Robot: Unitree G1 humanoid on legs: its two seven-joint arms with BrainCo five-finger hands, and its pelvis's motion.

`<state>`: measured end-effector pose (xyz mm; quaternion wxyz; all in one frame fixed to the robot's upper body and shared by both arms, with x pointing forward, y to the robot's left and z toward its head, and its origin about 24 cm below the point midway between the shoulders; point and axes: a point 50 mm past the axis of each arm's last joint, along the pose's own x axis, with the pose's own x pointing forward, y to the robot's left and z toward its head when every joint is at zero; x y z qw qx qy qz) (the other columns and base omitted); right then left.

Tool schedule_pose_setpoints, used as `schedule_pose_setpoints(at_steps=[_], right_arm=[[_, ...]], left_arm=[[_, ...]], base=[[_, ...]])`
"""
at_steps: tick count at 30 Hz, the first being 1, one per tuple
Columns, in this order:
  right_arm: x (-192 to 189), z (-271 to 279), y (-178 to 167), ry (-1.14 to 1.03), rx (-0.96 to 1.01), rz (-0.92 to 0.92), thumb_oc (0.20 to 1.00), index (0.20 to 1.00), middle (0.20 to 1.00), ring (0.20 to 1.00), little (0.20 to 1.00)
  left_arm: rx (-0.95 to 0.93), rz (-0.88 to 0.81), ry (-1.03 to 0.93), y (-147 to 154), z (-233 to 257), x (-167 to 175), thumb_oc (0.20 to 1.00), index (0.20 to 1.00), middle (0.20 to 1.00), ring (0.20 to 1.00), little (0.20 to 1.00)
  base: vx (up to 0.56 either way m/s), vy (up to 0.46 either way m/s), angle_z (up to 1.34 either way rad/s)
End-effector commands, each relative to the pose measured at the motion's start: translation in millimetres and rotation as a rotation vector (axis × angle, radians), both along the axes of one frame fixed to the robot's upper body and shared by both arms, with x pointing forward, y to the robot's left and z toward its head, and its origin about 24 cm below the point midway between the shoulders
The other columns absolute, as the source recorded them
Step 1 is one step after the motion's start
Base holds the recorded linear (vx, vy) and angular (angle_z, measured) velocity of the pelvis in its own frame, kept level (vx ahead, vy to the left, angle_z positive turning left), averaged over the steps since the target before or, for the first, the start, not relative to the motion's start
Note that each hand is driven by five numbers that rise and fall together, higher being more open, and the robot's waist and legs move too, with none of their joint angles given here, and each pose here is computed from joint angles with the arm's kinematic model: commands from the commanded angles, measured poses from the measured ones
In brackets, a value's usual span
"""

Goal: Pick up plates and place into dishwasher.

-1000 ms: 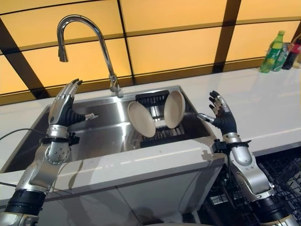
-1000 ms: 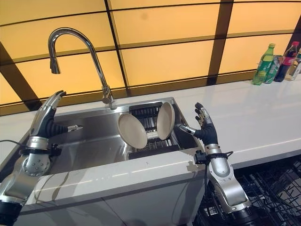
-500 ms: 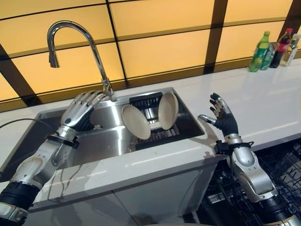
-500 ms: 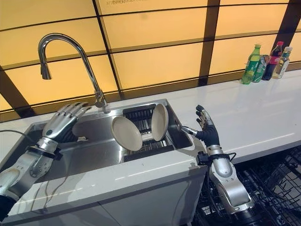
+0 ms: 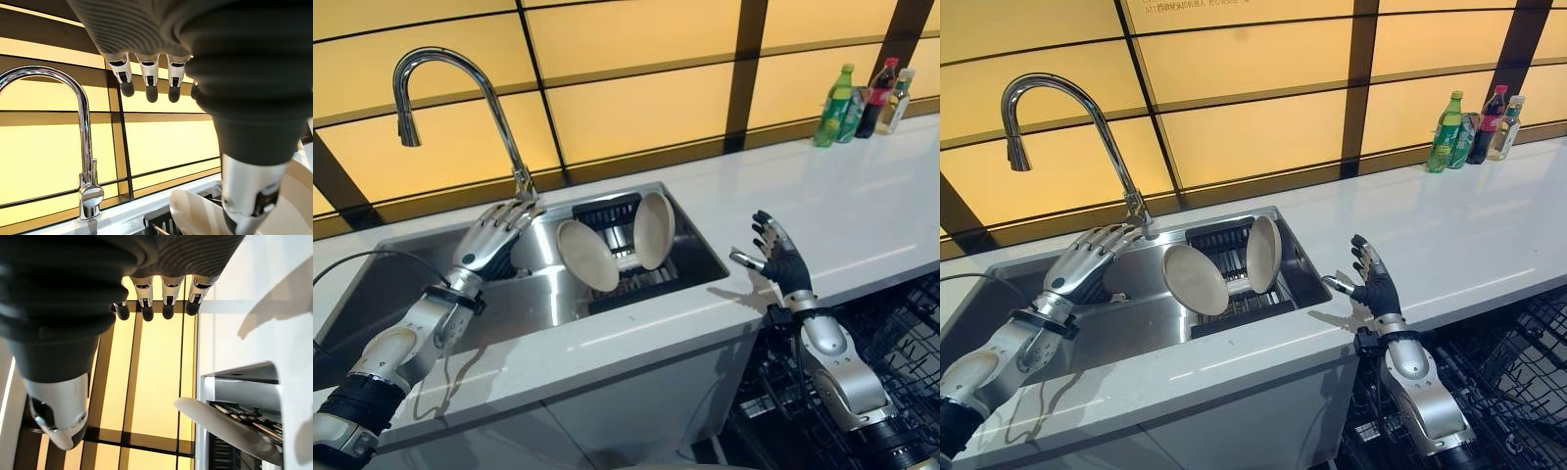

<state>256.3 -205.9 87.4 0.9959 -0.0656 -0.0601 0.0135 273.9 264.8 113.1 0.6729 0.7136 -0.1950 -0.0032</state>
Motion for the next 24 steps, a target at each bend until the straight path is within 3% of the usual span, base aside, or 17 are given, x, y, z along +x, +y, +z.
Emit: schedule_pose_setpoints(at_steps=[1, 24], right_arm=[[6.1, 25.9, -1.5, -0.123, 0.0, 0.013, 1.0, 1.0, 1.0, 1.0, 1.0], [4.9, 22.9, -10.9, -0.104, -0.04, -0.011, 1.0, 1.0, 1.0, 1.0, 1.0]], left_arm=[[0.016, 0.087, -0.161, 18.2, 29.8, 7.2, 1.0, 1.0, 1.0, 1.0, 1.0], [0.038, 0.082, -0.202, 0.8, 21.7, 12.5, 1.0, 1.0, 1.0, 1.0, 1.0]], base=[[0.03, 0.036, -0.03], [0.02, 0.03, -0.08]])
